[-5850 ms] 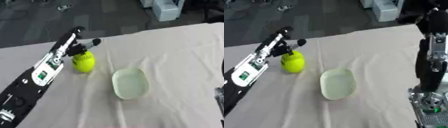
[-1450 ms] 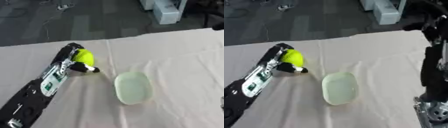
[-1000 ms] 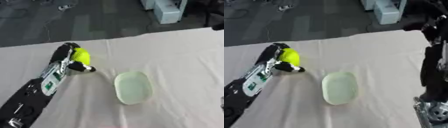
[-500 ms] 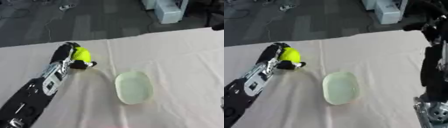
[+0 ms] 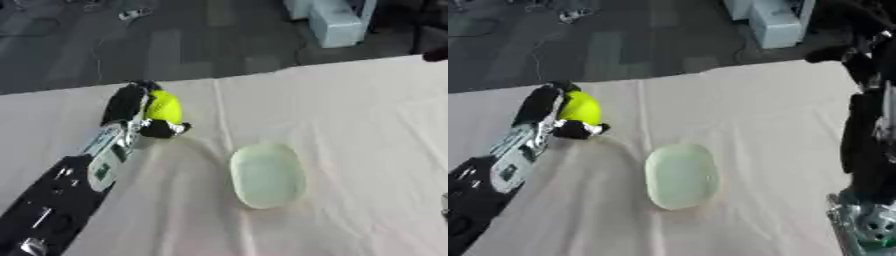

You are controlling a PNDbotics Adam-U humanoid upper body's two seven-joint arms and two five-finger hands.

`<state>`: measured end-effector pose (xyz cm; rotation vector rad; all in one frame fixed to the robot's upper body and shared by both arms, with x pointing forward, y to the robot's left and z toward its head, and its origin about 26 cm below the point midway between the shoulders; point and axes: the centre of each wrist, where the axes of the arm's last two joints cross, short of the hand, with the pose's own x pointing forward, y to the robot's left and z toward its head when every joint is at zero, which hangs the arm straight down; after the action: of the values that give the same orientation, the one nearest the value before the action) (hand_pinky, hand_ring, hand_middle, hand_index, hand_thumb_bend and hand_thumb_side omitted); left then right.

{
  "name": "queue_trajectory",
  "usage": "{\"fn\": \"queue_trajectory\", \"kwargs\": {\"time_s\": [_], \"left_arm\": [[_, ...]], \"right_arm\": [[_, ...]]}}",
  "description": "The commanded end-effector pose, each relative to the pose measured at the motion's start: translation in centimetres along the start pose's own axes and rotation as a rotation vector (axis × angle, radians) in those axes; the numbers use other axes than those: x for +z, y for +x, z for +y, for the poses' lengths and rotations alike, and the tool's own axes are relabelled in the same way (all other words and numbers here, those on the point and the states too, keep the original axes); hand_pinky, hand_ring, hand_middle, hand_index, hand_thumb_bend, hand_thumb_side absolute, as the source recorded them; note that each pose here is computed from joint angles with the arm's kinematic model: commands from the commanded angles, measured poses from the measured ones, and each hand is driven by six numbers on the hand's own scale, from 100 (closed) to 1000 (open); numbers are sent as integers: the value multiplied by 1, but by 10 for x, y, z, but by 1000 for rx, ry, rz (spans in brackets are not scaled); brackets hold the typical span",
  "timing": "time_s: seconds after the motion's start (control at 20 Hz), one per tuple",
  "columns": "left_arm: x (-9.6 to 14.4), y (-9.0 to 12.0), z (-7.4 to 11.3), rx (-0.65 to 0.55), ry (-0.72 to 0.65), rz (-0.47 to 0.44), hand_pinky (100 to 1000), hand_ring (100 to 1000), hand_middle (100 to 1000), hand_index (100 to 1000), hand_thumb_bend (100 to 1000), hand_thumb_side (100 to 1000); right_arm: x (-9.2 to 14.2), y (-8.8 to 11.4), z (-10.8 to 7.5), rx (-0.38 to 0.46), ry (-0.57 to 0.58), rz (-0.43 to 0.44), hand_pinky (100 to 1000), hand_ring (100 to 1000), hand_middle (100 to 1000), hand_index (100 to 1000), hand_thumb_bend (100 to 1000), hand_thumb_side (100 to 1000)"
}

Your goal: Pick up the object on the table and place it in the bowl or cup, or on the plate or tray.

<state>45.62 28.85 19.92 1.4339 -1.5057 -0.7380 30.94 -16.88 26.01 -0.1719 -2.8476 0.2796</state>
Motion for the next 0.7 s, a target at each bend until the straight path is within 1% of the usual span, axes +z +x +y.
{"fn": "queue_trajectory", "kwargs": {"time_s": [0.05, 0.2, 0.35, 0.45, 0.5, 0.6, 0.7], "left_arm": [[-6, 3, 16, -24, 57, -14, 100, 104, 446, 330, 134, 100], [-7, 3, 17, -27, 60, -13, 100, 100, 438, 308, 100, 100], [-7, 5, 19, -25, 75, -28, 100, 100, 399, 261, 100, 100], [-6, 8, 20, -26, 86, -36, 100, 100, 371, 234, 179, 100], [-6, 9, 21, -25, 90, -40, 100, 100, 356, 219, 248, 100], [-5, 11, 22, -20, 96, -48, 100, 100, 346, 209, 288, 100], [-5, 14, 23, -17, 98, -58, 100, 100, 338, 200, 304, 100]], "right_arm": [[-3, 3, -1, -4, -12, -14, 566, 836, 893, 932, 100, 1000], [-3, 3, -2, -4, -12, -13, 566, 836, 893, 932, 100, 1000], [-3, 3, -2, -4, -13, -11, 567, 836, 893, 932, 100, 1000], [-2, 3, -2, -5, -13, -11, 567, 836, 893, 932, 100, 1000], [-2, 3, -2, -5, -13, -10, 566, 836, 893, 932, 100, 1000], [-2, 3, -2, -5, -13, -10, 566, 836, 893, 932, 100, 1000], [-2, 3, -1, -5, -12, -9, 567, 836, 893, 932, 100, 1000]]}}
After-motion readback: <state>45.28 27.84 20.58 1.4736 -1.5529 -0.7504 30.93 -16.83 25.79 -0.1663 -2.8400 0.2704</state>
